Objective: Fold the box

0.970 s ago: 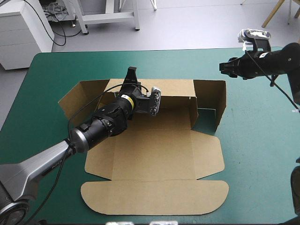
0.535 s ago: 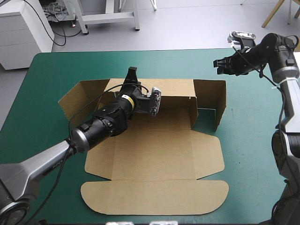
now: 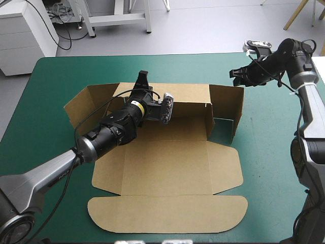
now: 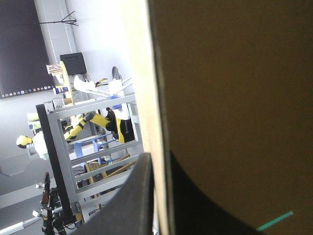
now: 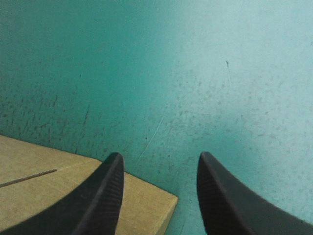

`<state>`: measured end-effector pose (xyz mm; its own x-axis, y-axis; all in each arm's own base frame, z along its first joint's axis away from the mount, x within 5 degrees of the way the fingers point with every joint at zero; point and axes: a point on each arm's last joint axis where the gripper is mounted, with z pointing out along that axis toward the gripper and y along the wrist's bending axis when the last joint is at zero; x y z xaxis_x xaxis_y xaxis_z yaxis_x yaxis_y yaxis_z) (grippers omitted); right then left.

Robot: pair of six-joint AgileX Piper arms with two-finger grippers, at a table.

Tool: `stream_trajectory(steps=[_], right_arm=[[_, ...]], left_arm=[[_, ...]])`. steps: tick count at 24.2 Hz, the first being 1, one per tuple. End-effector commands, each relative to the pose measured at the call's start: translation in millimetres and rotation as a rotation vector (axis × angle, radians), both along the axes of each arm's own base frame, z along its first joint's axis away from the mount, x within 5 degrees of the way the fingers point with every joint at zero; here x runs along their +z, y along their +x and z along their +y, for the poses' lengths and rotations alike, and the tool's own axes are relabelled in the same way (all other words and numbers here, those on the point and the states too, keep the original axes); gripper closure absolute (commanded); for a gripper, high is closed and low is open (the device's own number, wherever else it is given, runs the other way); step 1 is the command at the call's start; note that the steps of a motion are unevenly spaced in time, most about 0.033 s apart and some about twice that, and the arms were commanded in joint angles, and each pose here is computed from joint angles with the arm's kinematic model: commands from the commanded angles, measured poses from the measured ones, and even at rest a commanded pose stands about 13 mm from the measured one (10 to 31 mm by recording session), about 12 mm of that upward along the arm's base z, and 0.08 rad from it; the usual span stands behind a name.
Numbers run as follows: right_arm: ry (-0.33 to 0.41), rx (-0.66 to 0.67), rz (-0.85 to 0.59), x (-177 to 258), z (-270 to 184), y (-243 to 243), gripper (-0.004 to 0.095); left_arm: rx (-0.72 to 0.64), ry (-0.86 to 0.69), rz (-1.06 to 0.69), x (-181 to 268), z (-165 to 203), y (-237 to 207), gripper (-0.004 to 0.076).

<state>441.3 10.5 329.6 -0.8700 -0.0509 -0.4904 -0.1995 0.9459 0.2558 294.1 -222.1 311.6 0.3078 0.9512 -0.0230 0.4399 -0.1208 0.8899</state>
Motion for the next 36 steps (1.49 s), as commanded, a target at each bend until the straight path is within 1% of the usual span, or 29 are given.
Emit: stream_trajectory(steps=[1, 3, 5, 13, 15, 17, 20, 27, 31, 36], right_arm=[[0.015, 0.022, -0.084, 32, 3, -11, 0.0479], [0.054, 0.028, -0.089, 36, 6, -13, 0.0481], [0.065, 0.041, -0.098, 38, 9, -14, 0.0481], [0.041, 0.091, -0.085, 37, 14, -32, 0.0481], [0.047, 0.102, -0.089, 37, 15, -41, 0.0481], [0.074, 0.118, -0.092, 37, 18, -50, 0.0481], [0.085, 0.123, -0.110, 34, 19, -63, 0.0481], [0.056, 0.166, -0.142, 23, 30, -88, 0.0481], [0.061, 0.202, -0.166, 17, 41, -103, 0.0481], [0.043, 0.248, -0.232, 14, 56, -119, 0.0481]], left_arm=[[0.001, -0.051, 0.036, -1, -3, -3, 0.0734], [0.004, -0.045, 0.047, -5, -4, -2, 0.0734], [0.004, -0.043, 0.053, -7, -5, -1, 0.0734], [0.017, -0.074, 0.067, -10, -7, 0, 0.0734], [0.018, -0.077, 0.067, -9, -7, 0, 0.0734], [0.018, -0.077, 0.067, -9, -7, 0, 0.0734], [0.020, -0.082, 0.069, -10, -7, 0, 0.0734], [0.019, -0.083, 0.069, -9, -7, 0, 0.0734], [0.019, -0.080, 0.069, -10, -7, 0, 0.0734], [0.031, -0.084, 0.074, -10, -6, 0, 0.0734]])
